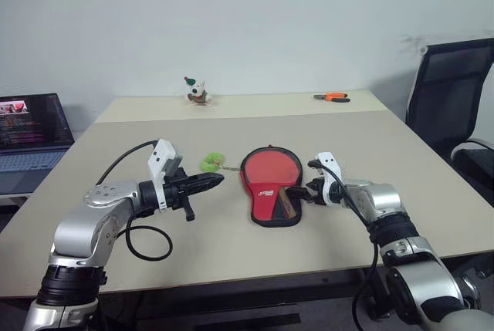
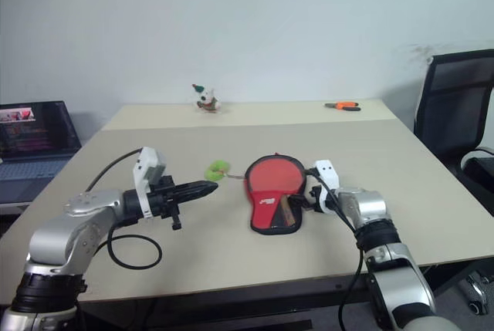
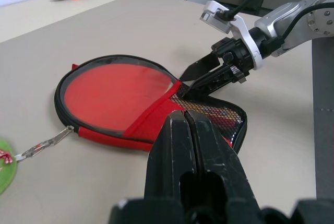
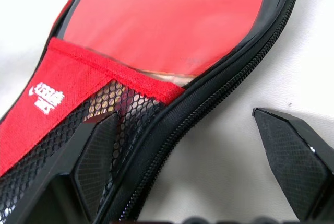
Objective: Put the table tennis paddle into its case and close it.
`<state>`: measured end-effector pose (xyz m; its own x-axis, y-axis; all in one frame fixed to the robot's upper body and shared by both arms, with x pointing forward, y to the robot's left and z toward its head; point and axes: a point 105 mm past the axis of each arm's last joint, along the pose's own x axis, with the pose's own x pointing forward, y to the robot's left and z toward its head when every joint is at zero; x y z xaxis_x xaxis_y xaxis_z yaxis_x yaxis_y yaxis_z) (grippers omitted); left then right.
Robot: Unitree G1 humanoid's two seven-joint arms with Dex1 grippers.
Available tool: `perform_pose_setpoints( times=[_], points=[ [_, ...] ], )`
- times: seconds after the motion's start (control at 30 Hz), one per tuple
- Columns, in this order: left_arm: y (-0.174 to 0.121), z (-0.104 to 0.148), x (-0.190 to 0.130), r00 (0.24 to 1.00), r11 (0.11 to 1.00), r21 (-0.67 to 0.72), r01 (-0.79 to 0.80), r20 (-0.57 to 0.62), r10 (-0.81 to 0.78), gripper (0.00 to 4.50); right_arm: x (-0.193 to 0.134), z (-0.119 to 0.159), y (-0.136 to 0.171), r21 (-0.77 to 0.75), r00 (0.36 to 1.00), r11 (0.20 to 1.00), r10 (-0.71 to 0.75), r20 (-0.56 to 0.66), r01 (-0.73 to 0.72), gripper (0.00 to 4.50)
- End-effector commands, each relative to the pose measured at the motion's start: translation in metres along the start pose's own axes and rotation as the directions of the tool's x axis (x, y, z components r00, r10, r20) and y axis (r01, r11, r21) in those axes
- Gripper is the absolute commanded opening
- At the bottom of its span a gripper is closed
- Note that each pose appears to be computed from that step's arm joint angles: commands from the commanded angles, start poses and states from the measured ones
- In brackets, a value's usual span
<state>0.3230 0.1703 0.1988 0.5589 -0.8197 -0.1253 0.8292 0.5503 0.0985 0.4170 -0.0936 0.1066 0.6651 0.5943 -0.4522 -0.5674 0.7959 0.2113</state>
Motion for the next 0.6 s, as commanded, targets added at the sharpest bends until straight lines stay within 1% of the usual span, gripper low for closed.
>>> perform_pose_setpoints(
  times=[0.03,0.17,0.27,0.43,0.5,0.6],
  points=[
    [0.001,0.013,-0.002,1.0,0.998,0.056,-0.002,0.021,0.001,0.03,0.01,-0.006,0.009,-0.009,0.999,1.0,0.026,-0.03,-0.026,4.5],
    [0.002,0.013,-0.003,1.0,0.998,0.059,-0.003,0.019,0.002,0.03,0.015,-0.006,0.013,-0.023,0.998,0.999,0.045,-0.036,-0.046,4.5],
    [0.002,0.013,-0.003,1.0,0.998,0.061,-0.005,0.017,0.004,0.0,0.019,-0.006,0.018,-0.035,0.998,0.997,0.061,-0.034,-0.062,3.94],
    [0.002,0.012,-0.004,1.0,0.998,0.061,-0.006,0.016,0.005,0.0,0.025,-0.007,0.027,-0.03,0.996,0.996,0.08,-0.043,-0.081,2.26],
    [0.002,0.012,-0.004,1.0,0.998,0.061,-0.004,0.015,0.003,0.0,0.027,-0.007,0.03,-0.015,0.995,0.996,0.091,-0.043,-0.092,1.68],
    [0.001,0.01,-0.005,1.0,0.998,0.058,0.0,0.01,-0.001,0.0,0.028,-0.006,0.035,0.009,0.993,0.994,0.113,-0.043,-0.113,1.09]
  ],
)
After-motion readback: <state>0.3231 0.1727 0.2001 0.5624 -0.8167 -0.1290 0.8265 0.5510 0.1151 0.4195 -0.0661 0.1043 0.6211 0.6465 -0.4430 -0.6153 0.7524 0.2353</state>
